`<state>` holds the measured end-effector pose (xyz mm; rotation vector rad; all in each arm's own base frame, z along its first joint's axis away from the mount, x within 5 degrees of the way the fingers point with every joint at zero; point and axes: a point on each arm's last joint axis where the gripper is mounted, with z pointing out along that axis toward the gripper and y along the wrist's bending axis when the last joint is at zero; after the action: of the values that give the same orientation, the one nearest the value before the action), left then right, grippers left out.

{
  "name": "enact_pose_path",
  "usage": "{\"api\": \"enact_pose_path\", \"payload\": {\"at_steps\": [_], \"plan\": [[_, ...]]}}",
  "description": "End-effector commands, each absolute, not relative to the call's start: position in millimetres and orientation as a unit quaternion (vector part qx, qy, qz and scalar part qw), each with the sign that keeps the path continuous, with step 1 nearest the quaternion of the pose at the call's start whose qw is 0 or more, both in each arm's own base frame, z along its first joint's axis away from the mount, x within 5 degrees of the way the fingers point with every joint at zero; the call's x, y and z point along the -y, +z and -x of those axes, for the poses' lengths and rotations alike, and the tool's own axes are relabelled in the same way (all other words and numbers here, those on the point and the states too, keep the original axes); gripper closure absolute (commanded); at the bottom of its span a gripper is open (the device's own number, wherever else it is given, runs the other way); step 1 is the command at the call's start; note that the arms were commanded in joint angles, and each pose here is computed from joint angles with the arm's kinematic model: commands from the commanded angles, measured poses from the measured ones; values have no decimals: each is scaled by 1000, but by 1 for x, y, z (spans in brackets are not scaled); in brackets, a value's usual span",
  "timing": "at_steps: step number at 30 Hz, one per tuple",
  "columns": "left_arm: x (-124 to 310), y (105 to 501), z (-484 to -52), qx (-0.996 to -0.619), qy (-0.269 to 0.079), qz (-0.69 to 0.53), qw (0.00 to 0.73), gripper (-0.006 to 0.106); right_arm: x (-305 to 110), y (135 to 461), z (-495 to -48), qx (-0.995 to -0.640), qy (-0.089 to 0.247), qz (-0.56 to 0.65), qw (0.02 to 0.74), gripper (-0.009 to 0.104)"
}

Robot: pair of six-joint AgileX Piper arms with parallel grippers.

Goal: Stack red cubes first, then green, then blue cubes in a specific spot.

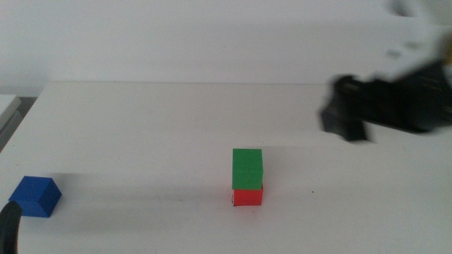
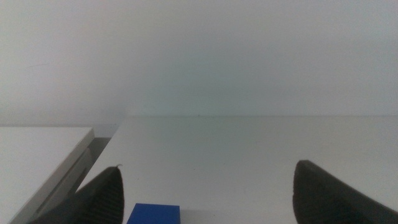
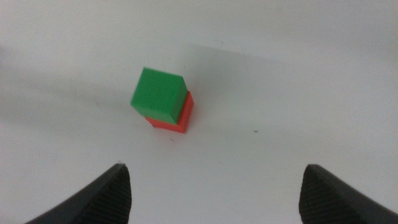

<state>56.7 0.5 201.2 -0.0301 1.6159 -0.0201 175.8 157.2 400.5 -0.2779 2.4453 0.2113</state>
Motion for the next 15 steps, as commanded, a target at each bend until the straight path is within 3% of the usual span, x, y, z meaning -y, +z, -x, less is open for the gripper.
{"api": "enact_pose_path", "payload": {"at_steps": [1, 5, 8, 11, 15], "plan": [[0, 203, -56, -717, -9, 13, 697, 10, -131, 403, -152, -916, 84, 154, 360, 4], [0, 203, -56, -717, -9, 13, 697, 10, -93, 405, -115, -884, 99, 220, 401, 4], [0, 203, -56, -717, -9, 13, 697, 10, -76, 409, -91, -864, 129, 255, 415, 4], [0, 203, -56, -717, -9, 13, 697, 10, -67, 414, -74, -847, 166, 283, 419, 4], [0, 203, -56, -717, -9, 13, 697, 10, -62, 417, -64, -834, 183, 299, 426, 4]]}}
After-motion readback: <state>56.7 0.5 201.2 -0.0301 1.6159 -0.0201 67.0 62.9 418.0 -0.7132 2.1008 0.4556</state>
